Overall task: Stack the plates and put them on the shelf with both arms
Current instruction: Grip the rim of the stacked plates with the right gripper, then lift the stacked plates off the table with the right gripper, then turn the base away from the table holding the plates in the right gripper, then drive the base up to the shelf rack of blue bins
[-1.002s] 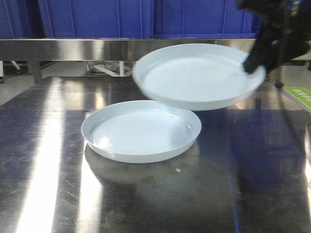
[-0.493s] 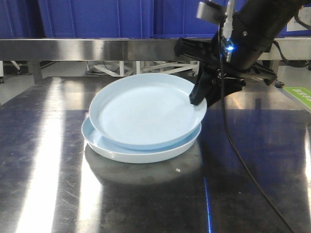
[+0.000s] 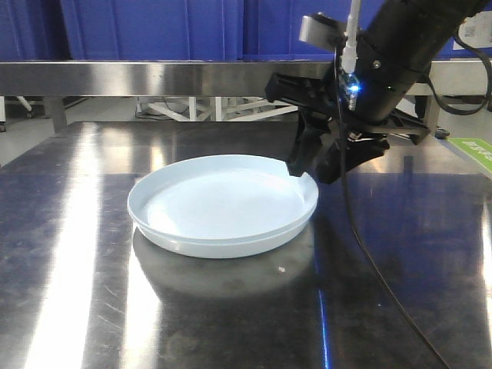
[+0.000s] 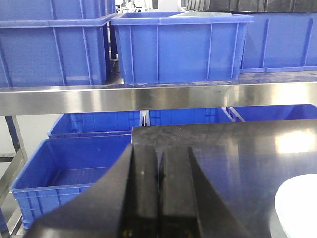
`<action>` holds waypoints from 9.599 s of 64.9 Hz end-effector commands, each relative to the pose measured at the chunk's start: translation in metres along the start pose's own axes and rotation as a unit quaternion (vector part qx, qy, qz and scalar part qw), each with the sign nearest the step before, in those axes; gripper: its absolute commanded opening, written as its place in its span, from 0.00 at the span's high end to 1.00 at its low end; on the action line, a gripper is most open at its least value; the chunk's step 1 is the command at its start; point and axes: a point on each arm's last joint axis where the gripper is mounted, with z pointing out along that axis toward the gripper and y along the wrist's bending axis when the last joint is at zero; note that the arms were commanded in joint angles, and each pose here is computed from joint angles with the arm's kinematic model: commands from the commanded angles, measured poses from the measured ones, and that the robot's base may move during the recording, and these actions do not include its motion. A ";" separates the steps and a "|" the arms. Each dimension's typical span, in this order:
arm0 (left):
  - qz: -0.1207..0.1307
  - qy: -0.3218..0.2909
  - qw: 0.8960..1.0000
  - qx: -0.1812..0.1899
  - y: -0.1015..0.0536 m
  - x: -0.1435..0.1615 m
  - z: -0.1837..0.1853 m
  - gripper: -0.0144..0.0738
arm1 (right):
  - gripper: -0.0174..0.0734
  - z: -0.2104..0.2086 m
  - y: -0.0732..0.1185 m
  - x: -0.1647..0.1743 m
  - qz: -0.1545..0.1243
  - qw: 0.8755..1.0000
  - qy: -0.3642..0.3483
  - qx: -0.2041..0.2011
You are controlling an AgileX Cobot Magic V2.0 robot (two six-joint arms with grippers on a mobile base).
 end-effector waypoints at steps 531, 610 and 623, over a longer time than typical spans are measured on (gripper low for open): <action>0.000 -0.051 0.999 -0.013 0.003 -0.017 0.000 0.74 | 0.74 -0.200 -0.044 0.195 -0.150 0.826 -0.543 0.018; 0.000 -0.050 0.999 -0.013 0.003 -0.016 0.000 0.74 | 0.74 -0.200 -0.044 0.195 -0.150 0.826 -0.543 0.018; 0.000 -0.050 0.999 -0.013 0.003 -0.016 0.000 0.74 | 0.74 -0.200 -0.044 0.195 -0.150 0.826 -0.543 0.018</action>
